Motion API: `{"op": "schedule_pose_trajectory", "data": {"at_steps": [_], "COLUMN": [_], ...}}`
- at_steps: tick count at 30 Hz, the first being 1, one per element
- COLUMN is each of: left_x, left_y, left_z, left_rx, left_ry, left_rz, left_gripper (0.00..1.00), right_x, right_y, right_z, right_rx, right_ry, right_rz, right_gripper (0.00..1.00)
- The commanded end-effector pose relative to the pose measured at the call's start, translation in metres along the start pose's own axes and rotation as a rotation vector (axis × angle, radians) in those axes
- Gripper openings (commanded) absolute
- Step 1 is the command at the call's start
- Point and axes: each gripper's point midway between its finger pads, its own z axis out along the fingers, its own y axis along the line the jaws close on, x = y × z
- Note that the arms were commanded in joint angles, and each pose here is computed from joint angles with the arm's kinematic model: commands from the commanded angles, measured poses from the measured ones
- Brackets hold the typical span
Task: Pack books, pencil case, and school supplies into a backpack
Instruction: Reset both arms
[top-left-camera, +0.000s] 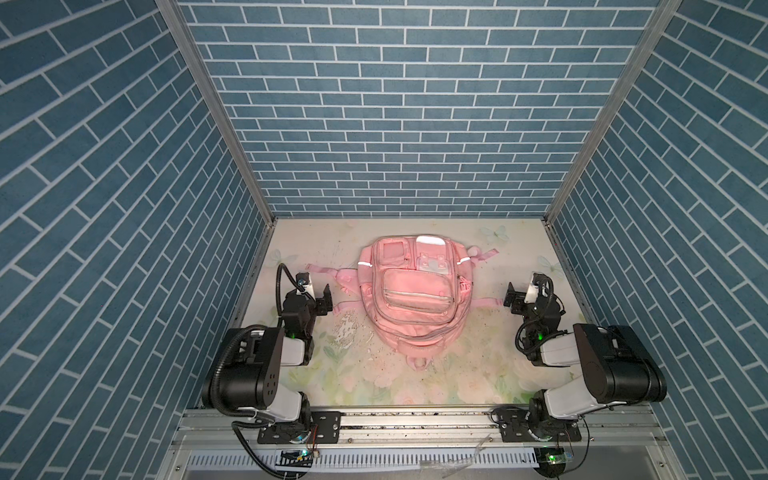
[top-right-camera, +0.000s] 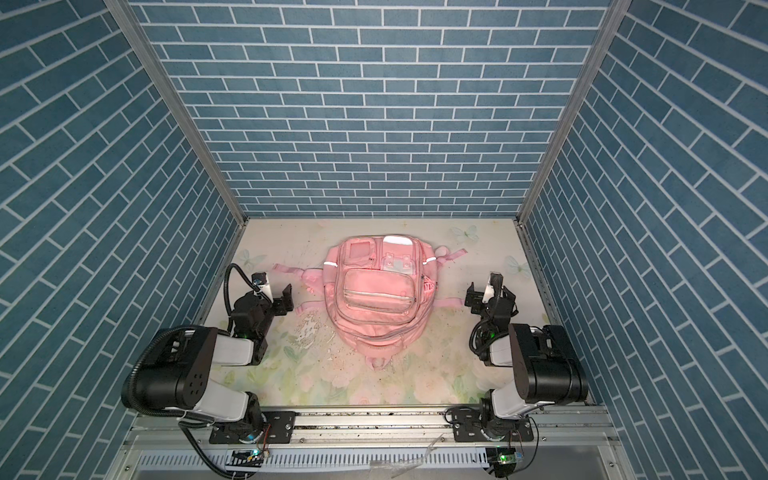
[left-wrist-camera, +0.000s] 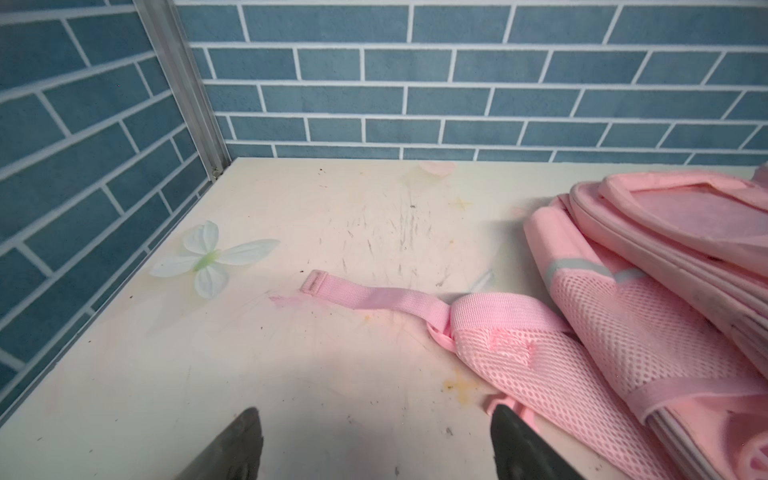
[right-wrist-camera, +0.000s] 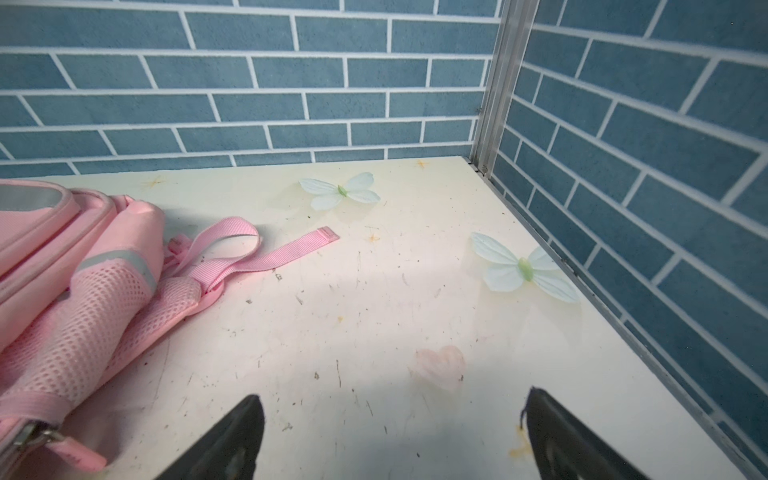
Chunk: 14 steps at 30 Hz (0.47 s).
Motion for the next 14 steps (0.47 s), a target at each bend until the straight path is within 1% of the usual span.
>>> {"op": "schedule_pose_trajectory", "data": {"at_steps": [1, 10, 14], "left_x": [-0.0298, -0.0292, -0.0288], "left_y": [-0.0075, -0.0073, -0.0070], "left_z": [0.0051, 0.0043, 0.0044], "left_rx": [-0.007, -0.009, -0.010], "left_ry": [-0.092, -0.094, -0.093], "left_rz": [0.056, 0.056, 0.057], "left_gripper": [0.87, 0.87, 0.87], "right_x": [-0.0169, -0.0143, -0.0155], "right_y": [0.0019, 0.0028, 0.0024], "right_z": [0.0031, 0.0077, 0.0060], "right_rx": [-0.015, -0.033, -0.035], "right_ry": [-0.056, -0.033, -0.041], "right_rz": [-0.017, -0.014, -0.010], "right_gripper": [0.98, 0.98, 0.98]}}
